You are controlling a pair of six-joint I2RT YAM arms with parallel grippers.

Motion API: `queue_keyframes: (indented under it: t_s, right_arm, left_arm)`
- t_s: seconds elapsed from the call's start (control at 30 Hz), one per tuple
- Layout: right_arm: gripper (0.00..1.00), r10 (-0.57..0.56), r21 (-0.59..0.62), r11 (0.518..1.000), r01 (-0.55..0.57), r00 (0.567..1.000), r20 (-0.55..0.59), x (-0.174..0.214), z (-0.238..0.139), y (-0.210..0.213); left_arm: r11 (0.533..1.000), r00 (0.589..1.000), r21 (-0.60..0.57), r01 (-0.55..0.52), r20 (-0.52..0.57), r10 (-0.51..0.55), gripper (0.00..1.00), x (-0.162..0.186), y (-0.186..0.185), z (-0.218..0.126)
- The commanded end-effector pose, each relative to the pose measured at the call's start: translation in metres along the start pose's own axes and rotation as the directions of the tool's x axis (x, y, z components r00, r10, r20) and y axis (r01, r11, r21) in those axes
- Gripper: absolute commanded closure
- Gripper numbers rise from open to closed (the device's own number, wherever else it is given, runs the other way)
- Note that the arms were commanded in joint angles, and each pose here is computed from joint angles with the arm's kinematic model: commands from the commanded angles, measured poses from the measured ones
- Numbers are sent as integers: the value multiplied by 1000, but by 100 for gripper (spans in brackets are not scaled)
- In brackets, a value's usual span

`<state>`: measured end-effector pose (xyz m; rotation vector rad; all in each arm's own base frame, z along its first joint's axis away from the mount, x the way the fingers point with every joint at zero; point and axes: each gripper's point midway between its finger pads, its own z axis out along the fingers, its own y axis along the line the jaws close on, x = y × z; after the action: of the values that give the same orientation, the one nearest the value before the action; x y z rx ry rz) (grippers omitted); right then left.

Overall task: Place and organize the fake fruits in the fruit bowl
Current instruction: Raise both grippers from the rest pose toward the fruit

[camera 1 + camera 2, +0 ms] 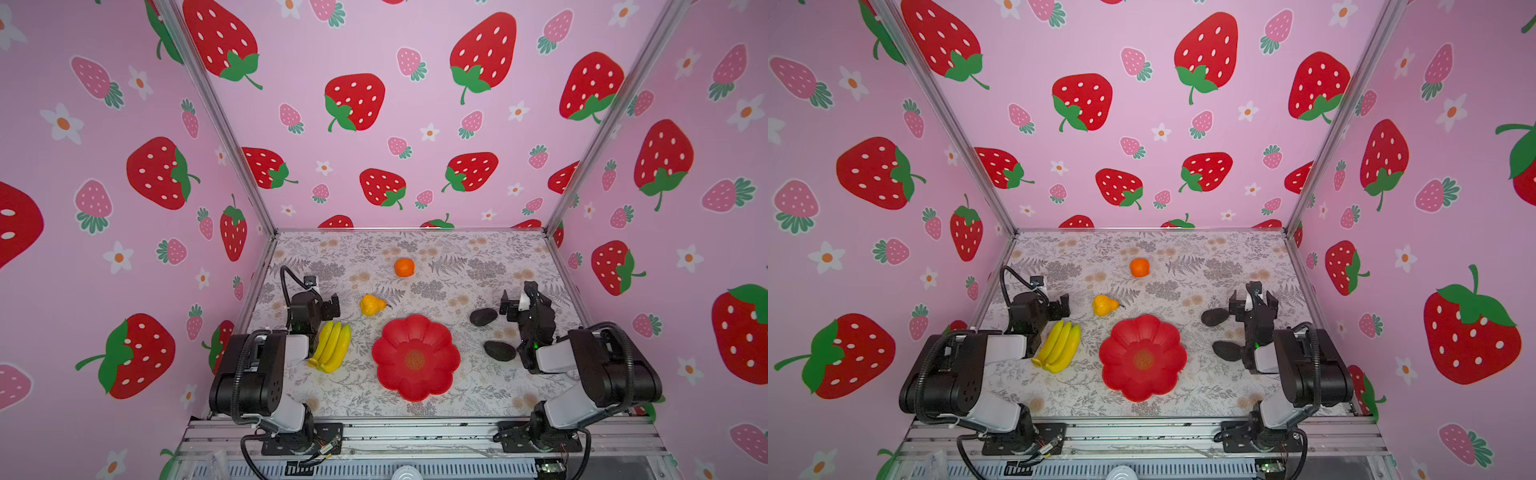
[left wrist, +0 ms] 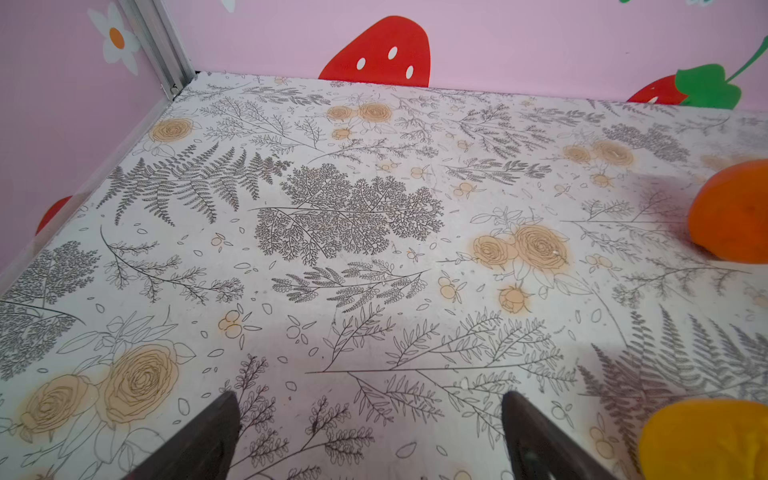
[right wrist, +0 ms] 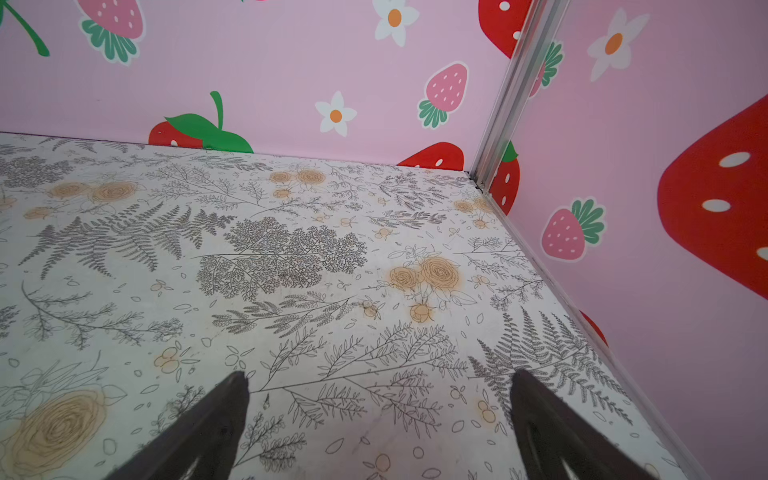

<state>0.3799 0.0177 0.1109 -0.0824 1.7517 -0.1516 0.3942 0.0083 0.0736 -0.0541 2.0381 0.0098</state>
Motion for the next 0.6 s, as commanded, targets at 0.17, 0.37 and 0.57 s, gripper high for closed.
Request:
queue_keyframes:
  t_s: [0.17,0.37,0.57]
  right_arm:
    - [1,10,-3,1000,-10,999,33,-10,2,0]
    - [1,10,-5,1000,-9,999,32,-10,3,0]
    - [1,10,-6,1000,-10,999,33,-10,3,0]
  left_arm:
    - [1000,999,-5,2,32,-2,1,-13,0,4]
    - [1000,999,-5,2,32,-2,1,-14,0,4]
    - [1000,999,-6,2,33,-2,1,-14,0,4]
